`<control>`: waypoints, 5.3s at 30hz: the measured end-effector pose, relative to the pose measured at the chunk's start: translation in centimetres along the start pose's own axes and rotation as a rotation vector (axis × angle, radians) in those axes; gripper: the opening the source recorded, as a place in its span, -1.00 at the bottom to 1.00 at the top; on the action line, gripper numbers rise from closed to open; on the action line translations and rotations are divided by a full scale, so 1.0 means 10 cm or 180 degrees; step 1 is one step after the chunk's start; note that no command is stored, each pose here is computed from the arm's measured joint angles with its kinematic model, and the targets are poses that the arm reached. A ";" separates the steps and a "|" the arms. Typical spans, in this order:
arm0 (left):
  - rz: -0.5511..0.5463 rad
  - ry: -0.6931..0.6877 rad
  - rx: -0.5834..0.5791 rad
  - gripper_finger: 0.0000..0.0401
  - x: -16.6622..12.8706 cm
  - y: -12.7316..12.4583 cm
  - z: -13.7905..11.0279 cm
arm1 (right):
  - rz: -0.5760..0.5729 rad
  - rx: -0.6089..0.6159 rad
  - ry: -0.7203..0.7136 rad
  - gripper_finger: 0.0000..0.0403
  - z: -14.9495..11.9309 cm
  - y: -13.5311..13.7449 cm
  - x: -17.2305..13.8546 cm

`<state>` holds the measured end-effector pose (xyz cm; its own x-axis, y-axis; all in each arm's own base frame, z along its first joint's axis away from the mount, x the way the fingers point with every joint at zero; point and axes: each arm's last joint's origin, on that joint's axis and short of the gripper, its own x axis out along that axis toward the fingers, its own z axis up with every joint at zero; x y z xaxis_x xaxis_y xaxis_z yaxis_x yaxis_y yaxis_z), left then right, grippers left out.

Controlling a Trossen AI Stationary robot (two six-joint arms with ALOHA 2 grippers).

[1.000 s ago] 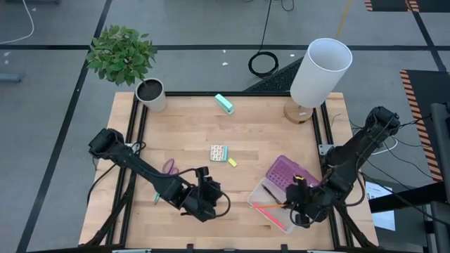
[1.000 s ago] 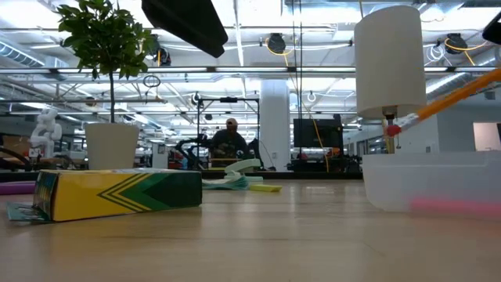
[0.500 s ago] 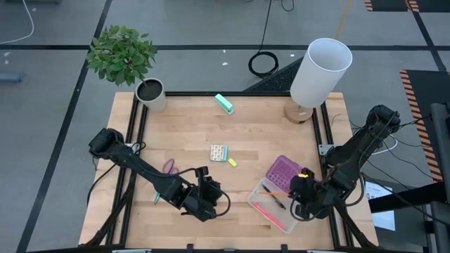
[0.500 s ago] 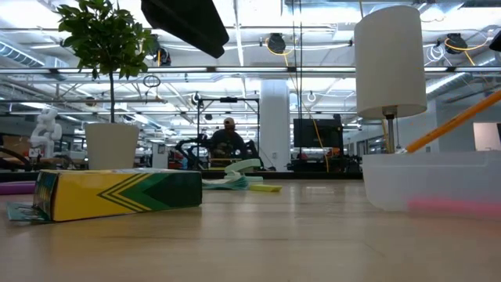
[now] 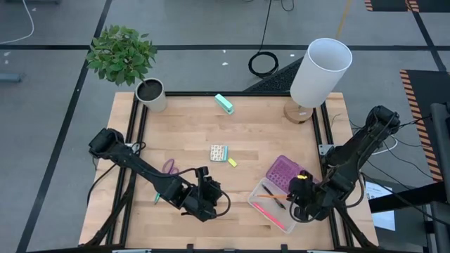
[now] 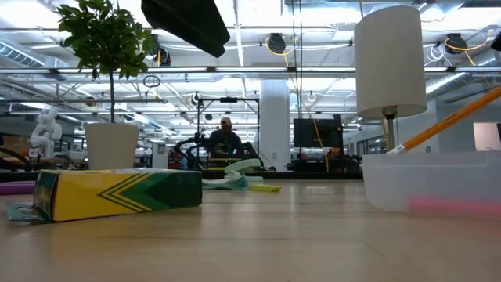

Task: Pack school essentials
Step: Put the yellow pencil into the violet supply box, then put the violet scissors into the violet supply box

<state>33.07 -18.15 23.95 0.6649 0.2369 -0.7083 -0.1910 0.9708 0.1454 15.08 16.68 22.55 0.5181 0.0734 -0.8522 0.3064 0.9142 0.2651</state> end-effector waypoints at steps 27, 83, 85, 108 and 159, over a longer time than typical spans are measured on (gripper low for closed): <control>-0.0003 -0.0005 -0.0003 -0.06 0.00 0.00 0.00 | 0.0115 0.0009 0.0222 -0.55 -0.02 0.07 0.11; 0.0561 0.0333 -0.0028 -0.06 0.18 0.38 -0.05 | -0.0859 -0.2151 -0.1432 -0.55 0.47 -0.02 0.26; 0.0614 0.0388 -0.0023 -0.06 0.25 0.43 -0.12 | -0.0907 -0.2217 -0.1503 -0.55 0.50 -0.09 0.34; 0.0443 0.1279 0.0125 -0.06 0.73 1.22 -0.36 | -0.0614 -0.2427 -0.1510 -0.59 1.17 -1.09 0.74; -0.0215 0.0827 -0.0634 -0.06 0.46 1.31 -0.38 | -0.0179 -0.2421 -0.1374 -0.65 1.21 -1.21 0.76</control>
<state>30.92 -4.49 19.94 0.4795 0.1297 -0.8679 -0.3074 0.9512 -0.0276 24.96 1.39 18.35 0.8224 0.0037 -0.5689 -0.1952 0.9411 -0.2762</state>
